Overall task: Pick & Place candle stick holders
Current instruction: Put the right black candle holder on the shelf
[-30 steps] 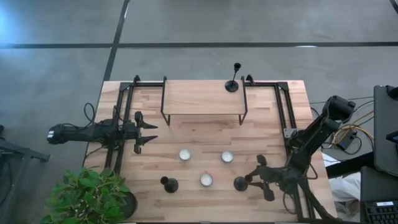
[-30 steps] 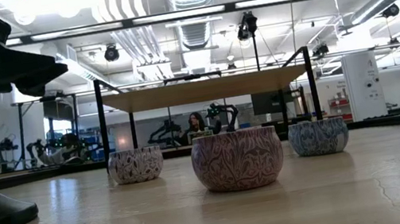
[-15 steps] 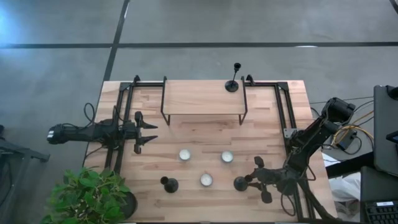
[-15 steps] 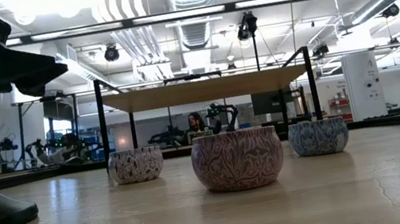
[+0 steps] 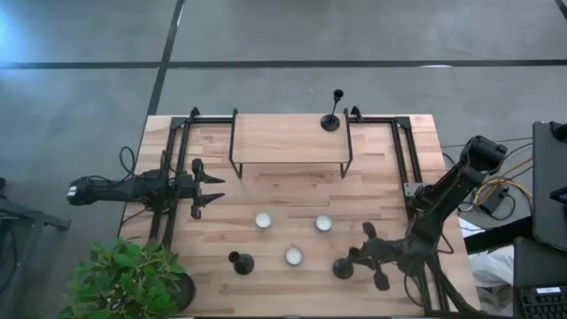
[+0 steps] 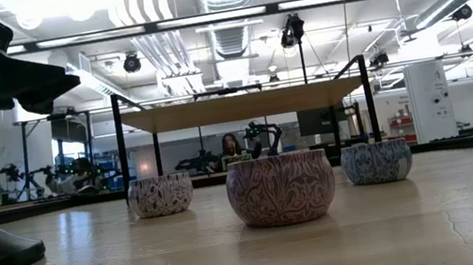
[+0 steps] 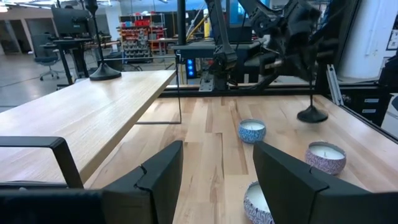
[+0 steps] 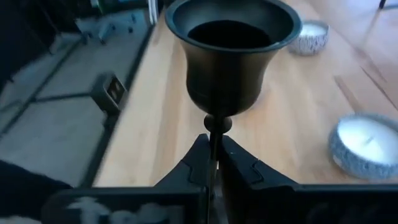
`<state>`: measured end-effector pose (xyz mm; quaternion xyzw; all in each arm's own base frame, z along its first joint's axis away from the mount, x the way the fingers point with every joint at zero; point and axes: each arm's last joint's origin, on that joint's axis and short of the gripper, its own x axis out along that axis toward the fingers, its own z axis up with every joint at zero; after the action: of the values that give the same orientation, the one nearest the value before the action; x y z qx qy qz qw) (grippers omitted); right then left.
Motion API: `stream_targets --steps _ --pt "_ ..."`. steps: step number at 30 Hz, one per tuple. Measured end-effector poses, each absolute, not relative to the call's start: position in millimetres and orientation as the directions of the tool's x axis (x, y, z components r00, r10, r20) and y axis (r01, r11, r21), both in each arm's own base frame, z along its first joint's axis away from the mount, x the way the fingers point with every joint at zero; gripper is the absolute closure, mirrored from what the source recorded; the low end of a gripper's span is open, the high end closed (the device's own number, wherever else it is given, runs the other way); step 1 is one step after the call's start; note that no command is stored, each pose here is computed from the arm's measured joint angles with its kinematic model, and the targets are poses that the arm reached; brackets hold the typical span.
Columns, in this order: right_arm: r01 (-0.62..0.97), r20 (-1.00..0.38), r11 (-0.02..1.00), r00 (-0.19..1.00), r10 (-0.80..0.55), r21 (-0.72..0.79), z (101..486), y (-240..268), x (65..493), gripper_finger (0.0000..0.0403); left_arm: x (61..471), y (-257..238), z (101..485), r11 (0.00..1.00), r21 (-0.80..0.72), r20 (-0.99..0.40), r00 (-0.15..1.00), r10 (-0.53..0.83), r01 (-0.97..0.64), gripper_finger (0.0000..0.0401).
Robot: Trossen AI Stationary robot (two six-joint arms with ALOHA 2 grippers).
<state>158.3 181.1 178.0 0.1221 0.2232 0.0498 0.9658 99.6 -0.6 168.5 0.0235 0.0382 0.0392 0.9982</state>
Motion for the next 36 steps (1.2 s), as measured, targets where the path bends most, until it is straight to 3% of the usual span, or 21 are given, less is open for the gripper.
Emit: stream_targets --steps 6,20,36 --pt "-0.048 -0.326 0.965 0.936 0.134 0.26 221.0 163.3 162.2 0.0392 99.6 -0.6 168.5 0.996 0.05 -0.075 0.994 0.08 -0.077 0.0199" --pt "0.07 -0.279 0.968 0.96 0.0 0.24 305.8 74.9 181.8 0.0392 99.6 -0.6 168.5 0.996 0.05 -0.074 0.994 0.08 -0.077 0.0199" --pt "0.287 -0.314 0.934 0.925 -0.212 0.213 316.7 -8.7 240.7 0.0392 99.6 -0.6 168.5 0.996 0.05 -0.074 0.994 0.08 -0.077 0.0199"
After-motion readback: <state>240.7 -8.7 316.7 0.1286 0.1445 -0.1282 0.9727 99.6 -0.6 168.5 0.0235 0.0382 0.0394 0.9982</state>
